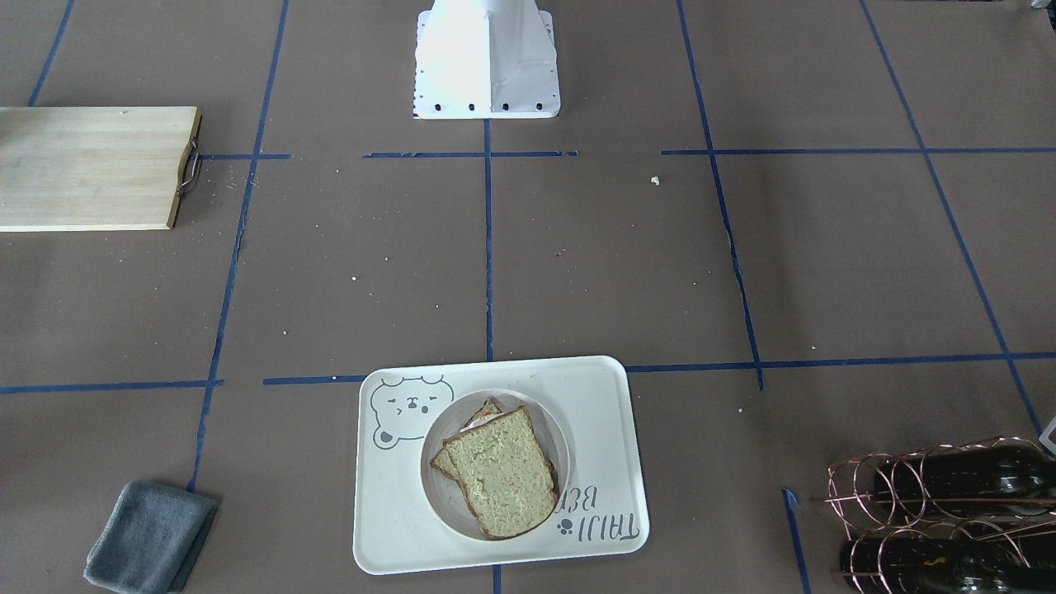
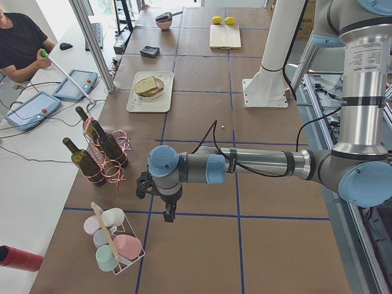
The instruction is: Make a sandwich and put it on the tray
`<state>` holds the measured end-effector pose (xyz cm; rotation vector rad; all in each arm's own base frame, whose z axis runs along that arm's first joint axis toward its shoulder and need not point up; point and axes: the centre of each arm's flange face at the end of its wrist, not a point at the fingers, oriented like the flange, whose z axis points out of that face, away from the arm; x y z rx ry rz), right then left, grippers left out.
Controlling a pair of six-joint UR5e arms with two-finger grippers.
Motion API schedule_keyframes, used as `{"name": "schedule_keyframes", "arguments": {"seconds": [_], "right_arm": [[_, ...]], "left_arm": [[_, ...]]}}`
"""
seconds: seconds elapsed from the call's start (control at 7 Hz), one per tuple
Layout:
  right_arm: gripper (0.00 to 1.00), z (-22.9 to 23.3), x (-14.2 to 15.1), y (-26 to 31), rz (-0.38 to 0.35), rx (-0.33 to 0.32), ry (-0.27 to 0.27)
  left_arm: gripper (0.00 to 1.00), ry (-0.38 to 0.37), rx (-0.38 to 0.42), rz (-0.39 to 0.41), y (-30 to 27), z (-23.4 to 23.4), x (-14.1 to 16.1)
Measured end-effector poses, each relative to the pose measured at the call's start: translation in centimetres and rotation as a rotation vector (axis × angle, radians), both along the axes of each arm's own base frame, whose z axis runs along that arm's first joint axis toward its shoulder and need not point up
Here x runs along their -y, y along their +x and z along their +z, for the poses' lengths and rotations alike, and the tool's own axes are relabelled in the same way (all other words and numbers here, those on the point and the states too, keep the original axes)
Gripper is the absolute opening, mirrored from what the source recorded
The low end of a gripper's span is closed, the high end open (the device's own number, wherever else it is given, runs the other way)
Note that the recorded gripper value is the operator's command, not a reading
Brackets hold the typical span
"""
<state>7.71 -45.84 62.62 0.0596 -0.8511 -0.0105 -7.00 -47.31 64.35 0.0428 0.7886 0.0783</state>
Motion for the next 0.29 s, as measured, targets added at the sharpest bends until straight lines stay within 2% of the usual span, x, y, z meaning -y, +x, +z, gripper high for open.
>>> {"name": "schedule_keyframes", "arguments": {"seconds": [0.29], "right_arm": [[1.00,-0.02,0.01,0.00,0.000,0.000,0.001]], "left_arm": [[1.00,0.003,0.000,0.000,-0.01,-0.11,0.09]]}}
